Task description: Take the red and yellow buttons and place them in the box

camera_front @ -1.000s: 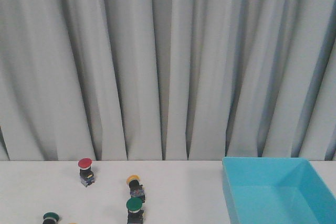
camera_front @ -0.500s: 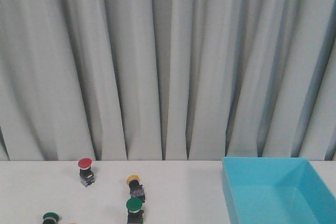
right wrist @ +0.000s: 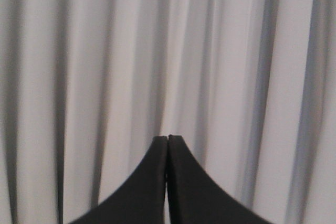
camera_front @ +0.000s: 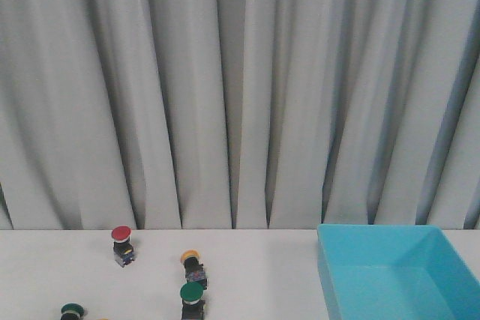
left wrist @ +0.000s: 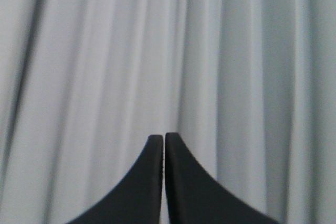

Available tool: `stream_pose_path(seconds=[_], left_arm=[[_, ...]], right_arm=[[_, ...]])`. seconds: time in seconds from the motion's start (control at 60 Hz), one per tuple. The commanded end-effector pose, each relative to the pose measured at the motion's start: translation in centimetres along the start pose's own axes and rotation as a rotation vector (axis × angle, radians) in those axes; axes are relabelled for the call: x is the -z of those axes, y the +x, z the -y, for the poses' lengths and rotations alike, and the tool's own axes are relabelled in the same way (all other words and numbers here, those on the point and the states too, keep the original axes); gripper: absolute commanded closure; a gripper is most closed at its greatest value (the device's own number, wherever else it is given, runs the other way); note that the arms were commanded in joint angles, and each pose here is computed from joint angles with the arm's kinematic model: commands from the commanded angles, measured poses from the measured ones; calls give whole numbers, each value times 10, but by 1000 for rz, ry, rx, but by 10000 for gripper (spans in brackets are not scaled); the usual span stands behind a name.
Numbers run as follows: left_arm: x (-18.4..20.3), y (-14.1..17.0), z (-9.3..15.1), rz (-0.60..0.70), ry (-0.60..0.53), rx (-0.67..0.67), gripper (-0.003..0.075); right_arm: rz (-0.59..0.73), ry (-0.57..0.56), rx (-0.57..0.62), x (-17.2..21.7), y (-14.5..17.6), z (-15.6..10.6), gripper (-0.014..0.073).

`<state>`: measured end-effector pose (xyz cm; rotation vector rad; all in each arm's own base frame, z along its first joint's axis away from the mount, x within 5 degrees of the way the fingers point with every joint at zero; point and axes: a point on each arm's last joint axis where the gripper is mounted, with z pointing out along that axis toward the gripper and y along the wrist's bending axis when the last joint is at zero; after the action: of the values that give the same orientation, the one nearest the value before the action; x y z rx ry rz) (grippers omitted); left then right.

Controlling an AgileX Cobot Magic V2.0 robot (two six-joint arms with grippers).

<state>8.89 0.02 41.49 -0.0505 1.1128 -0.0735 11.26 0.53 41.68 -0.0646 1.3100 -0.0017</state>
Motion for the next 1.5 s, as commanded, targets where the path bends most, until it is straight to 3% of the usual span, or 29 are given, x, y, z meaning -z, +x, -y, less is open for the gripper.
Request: stream_pose_path(seconds=[0.0, 0.133, 0.233, 0.4, 0.5, 0.683, 0.767, 0.833, 1.15, 1.483], left_arm=[[-34, -11, 8, -137, 43, 25, 726], [-64, 6, 11, -275, 53, 34, 726], [-75, 23, 11, -346, 49, 35, 719], [-93, 41, 13, -506, 47, 48, 623], [-114, 49, 15, -601, 48, 42, 501], [-152, 66, 20, -847, 59, 32, 235], [-161, 75, 24, -951, 74, 35, 163], [-165, 81, 30, -1006, 108, 23, 143], [-181, 139, 85, -1253, 433, -7, 144], [-183, 226, 125, -1532, 540, -78, 144]], right_arm=[[-182, 30, -23, -45, 9, 3, 603], [-407, 61, -129, -78, 50, 3, 603], [-487, 72, -200, -88, 66, 1, 602], [-476, 26, -31, -91, 68, 0, 550], [-500, -30, 69, -90, 69, -7, 423], [-539, -116, 90, -87, 72, -25, 62], [-543, -136, 83, -86, 72, -30, -59], [-570, -146, 75, -85, 74, -32, -106], [-674, -156, 46, -79, 81, -36, -76], [-726, -151, 47, -76, 85, -35, -16]])
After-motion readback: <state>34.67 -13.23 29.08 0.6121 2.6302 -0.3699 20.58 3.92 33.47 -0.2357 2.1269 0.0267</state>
